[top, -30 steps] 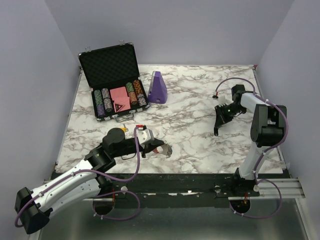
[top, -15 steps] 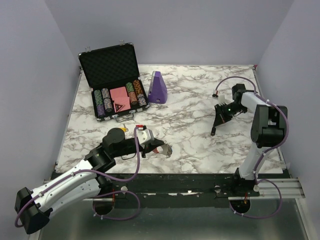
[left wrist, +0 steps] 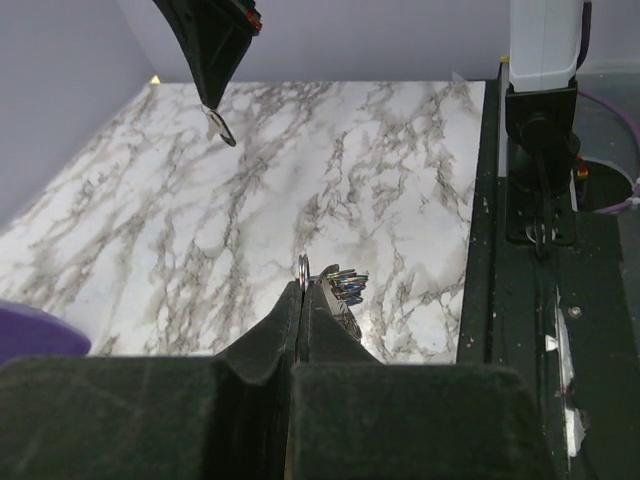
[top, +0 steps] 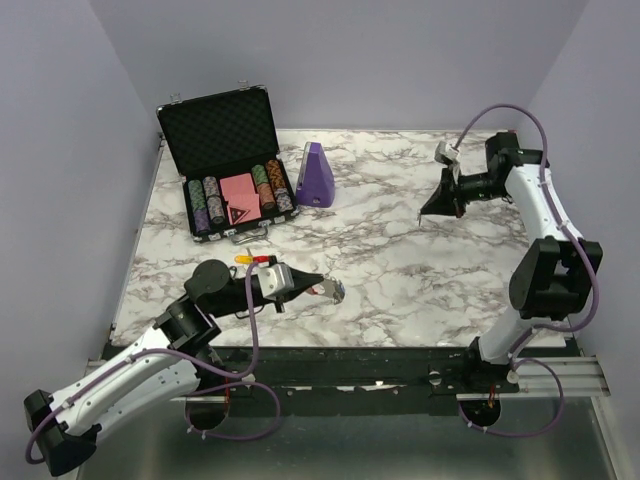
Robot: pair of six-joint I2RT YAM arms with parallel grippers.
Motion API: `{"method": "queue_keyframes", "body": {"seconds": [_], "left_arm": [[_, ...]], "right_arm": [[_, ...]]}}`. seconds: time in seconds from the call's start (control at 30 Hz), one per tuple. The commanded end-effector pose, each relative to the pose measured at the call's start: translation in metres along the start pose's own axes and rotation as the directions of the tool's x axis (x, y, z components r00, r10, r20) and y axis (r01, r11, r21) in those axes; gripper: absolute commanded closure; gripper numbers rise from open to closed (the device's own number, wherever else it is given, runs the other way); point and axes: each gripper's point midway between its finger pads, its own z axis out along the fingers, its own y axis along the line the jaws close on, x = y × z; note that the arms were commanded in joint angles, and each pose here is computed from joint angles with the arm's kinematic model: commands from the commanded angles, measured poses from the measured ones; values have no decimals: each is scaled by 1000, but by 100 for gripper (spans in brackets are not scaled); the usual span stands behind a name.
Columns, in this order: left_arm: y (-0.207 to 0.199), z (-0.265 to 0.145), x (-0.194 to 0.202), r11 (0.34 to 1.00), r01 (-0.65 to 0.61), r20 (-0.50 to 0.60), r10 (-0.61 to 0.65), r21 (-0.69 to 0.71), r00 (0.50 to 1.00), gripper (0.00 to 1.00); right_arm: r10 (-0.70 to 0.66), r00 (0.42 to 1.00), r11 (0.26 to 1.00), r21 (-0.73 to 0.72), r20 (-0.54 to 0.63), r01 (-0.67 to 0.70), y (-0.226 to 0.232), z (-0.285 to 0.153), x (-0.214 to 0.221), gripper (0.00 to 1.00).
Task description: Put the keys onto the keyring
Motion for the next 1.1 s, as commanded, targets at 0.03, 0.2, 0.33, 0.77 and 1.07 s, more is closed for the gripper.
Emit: {"method": "queue_keyframes", "body": {"seconds": [0.03, 0.2, 0.33, 0.77, 1.07], "left_arm": [[6, -2, -61, 989, -150, 142, 148, -1, 979, 100], [8, 5, -82, 982, -187, 181, 180, 20, 967, 100], [6, 8, -89, 971, -236, 214, 224, 32, 951, 100], [-4, 24, -59, 884, -454, 258, 415, 111, 872, 100], [-7, 28, -36, 870, -470, 211, 436, 151, 875, 100]], "right_arm": [[-342, 856, 911, -88, 387, 403, 91, -15, -63, 100], [-494, 776, 811, -116, 391, 574, 133, -4, -80, 100], [-579, 704, 739, -100, 410, 666, 161, -9, -91, 99], [-728, 556, 538, -168, 400, 826, 210, 9, -82, 100], [-806, 430, 383, -194, 408, 903, 230, 19, -66, 100]]}}
